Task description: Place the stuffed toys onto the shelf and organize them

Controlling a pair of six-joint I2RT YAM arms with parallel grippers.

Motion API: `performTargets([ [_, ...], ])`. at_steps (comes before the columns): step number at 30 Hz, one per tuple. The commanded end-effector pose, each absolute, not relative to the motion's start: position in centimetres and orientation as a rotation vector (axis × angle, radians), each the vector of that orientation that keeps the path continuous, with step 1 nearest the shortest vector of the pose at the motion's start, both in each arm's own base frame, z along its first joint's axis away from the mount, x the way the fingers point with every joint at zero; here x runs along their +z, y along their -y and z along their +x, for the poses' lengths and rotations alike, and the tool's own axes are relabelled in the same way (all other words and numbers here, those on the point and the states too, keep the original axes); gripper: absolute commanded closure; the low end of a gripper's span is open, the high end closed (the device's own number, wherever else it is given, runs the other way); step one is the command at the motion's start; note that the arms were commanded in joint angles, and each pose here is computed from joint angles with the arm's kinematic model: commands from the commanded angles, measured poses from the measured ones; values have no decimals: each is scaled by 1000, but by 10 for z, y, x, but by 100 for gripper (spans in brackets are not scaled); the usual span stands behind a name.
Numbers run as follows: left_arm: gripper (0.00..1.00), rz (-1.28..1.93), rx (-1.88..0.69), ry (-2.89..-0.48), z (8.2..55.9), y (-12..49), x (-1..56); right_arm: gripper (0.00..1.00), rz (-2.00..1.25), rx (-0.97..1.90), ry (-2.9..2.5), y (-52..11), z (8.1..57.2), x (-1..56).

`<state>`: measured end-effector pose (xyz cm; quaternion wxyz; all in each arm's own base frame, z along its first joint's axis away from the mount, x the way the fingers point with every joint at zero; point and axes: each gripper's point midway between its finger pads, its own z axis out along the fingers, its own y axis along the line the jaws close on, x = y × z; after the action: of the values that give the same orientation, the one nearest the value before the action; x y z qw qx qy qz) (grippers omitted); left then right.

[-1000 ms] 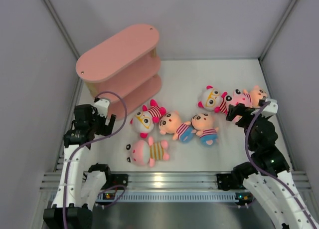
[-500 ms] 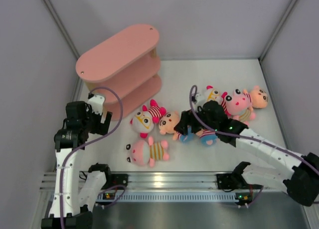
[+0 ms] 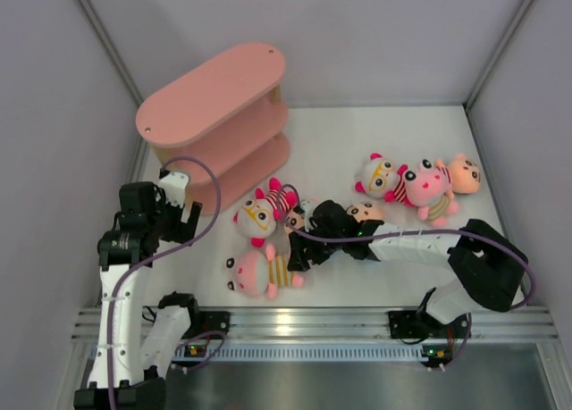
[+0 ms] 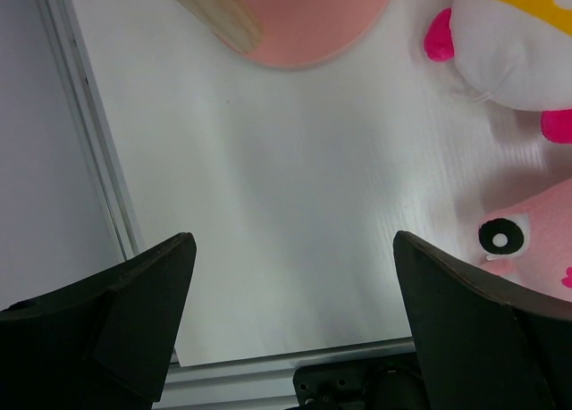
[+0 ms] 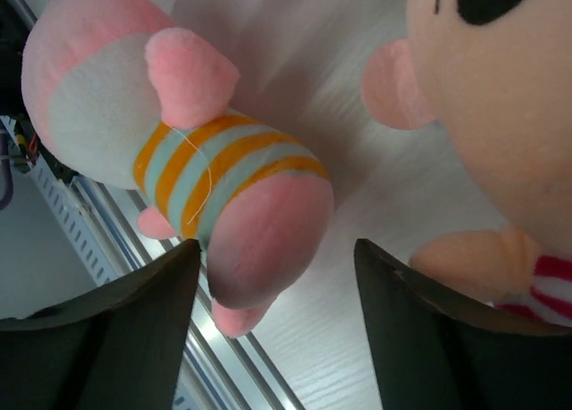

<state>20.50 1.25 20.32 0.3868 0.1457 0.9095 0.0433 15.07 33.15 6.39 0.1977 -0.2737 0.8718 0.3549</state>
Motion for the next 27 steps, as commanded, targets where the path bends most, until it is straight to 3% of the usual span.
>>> performTargets([
  [1, 1, 379, 93, -2308, 204, -9, 203, 36, -783, 1108, -2312, -366, 154, 95],
  [2, 1, 379, 93, -2308, 204, -9, 203, 50, -764, 1118, -2308, -367, 155, 96],
  [4, 1, 377, 97, -2307, 204, -10, 203, 62, -734, 1138, -2285, -369, 157, 106],
  [5, 1, 373, 96, -2303, 204, -10, 205, 79, -708, 1162, -2266, -370, 157, 116],
  [8, 1, 370, 99, -2303, 204, -10, 205, 100, -693, 1229, -2211, -372, 154, 146],
  [13, 1, 382, 150, -2313, 201, -17, 208, 100, -693, 1280, -2169, -356, 143, 197],
  [16, 1, 369, 349, -2341, 196, -45, 212, 100, -534, 1312, -2147, -335, 161, 229],
  [20, 1, 363, 493, -2358, 191, -65, 212, 100, -229, 1157, -2114, -306, 233, 253],
  [27, 1, 369, 412, -2336, 192, -53, 212, 100, 113, 1235, -1998, -325, 324, 294],
])
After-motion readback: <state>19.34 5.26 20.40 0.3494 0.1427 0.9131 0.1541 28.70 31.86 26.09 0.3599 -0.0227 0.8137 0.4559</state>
